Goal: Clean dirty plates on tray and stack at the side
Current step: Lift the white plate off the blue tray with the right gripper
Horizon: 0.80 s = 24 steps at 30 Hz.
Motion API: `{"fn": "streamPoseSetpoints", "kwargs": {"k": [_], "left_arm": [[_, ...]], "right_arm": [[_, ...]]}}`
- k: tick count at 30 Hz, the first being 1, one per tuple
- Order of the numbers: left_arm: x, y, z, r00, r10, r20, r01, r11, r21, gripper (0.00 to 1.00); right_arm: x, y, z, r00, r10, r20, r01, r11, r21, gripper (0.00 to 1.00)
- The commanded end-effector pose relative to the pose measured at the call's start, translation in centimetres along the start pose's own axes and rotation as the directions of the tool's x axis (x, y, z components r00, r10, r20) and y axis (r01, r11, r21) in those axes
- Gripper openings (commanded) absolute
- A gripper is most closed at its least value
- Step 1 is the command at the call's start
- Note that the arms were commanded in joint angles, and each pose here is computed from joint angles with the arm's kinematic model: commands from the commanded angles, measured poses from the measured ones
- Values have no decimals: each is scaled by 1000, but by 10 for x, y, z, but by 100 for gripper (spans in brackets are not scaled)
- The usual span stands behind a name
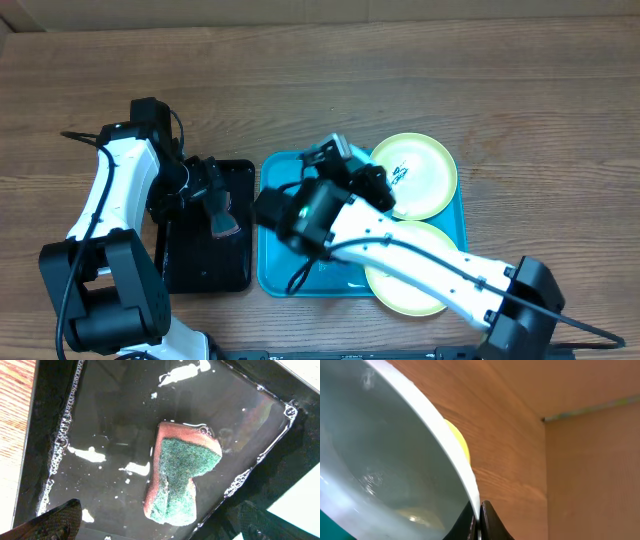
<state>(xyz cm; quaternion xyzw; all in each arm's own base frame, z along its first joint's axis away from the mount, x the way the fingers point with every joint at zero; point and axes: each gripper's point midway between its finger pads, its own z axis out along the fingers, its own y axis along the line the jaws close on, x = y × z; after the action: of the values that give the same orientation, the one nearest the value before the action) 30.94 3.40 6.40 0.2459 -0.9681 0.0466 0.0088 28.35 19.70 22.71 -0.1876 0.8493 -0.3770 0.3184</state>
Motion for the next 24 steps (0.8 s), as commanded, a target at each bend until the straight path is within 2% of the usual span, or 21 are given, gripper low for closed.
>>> {"fn": "streamPoseSetpoints", "kwargs": {"k": [1, 13, 18, 24], "left_arm": [[-4, -4, -10, 999, 23, 29, -24, 999, 25, 100], [-4, -5, -10, 999, 23, 26, -24, 999, 25, 100], [-3, -5, -10, 1000, 23, 21, -23, 999, 27, 100], [-3, -5, -10, 1000, 23, 21, -24, 999, 27, 100]], "right_arm": [[-8, -9, -8, 998, 59, 32, -59, 998, -20, 4], [-7, 8, -15, 1000, 14, 25, -11, 996, -89, 4], [-3, 11, -11, 998, 65, -13, -66, 991, -115, 4], [11, 49, -5, 966, 126, -224, -198, 921, -337, 4]]}}
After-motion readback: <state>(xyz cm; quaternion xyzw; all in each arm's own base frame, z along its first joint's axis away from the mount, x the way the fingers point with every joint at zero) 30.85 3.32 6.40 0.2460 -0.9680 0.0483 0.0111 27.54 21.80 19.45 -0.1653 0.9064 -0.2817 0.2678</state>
